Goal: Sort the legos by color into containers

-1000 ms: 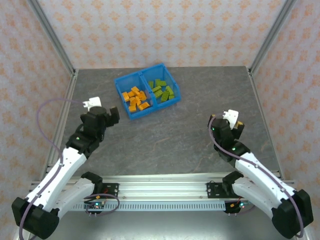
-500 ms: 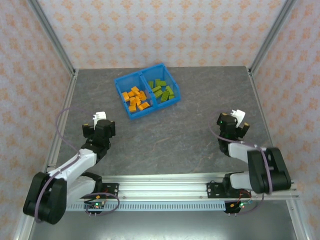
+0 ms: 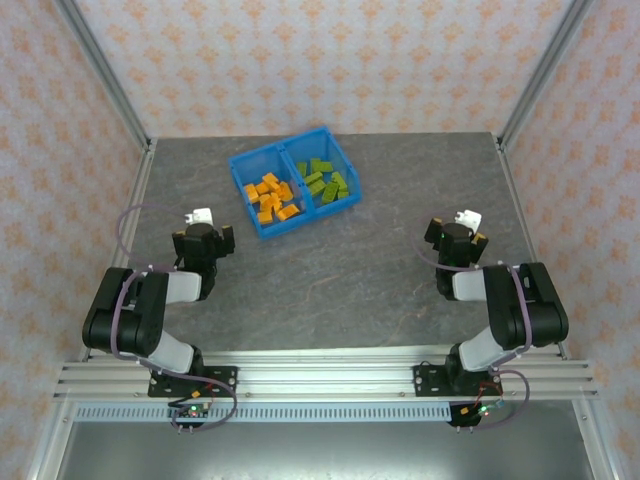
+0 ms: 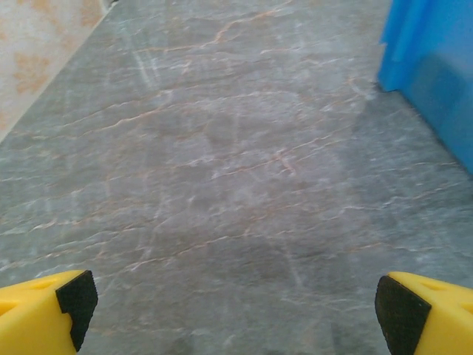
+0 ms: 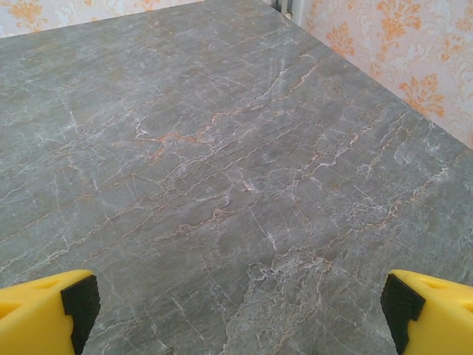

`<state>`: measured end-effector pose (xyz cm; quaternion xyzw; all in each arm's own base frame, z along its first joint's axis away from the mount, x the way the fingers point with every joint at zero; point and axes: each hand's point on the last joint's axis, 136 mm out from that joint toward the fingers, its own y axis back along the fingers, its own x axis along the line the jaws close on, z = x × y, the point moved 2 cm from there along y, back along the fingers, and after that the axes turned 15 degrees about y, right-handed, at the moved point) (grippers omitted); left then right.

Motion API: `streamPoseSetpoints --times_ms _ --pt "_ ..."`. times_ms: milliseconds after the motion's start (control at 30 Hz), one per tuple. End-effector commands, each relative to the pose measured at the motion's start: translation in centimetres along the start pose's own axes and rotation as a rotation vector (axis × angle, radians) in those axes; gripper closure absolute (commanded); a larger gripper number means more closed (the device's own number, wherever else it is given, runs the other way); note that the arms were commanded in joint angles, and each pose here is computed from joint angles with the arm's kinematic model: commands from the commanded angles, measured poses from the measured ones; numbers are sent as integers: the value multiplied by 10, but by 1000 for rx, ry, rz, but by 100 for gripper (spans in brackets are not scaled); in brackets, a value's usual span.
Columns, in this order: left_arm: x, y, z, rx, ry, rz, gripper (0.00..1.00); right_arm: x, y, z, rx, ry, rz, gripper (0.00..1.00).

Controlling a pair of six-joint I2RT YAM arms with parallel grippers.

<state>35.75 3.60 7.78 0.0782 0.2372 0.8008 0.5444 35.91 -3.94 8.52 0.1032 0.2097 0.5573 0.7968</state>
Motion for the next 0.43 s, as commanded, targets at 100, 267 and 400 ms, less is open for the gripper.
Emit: streamPoseSetpoints --times_ms 100,267,400 --pt "-17 2 25 -82 26 -68 0 -2 -1 17 -50 -20 2 1" --pt "-17 1 25 -84 27 -70 0 4 -2 18 -46 -2 36 1" --pt "-17 1 25 -84 27 -71 0 4 -1 19 -53 -3 36 1"
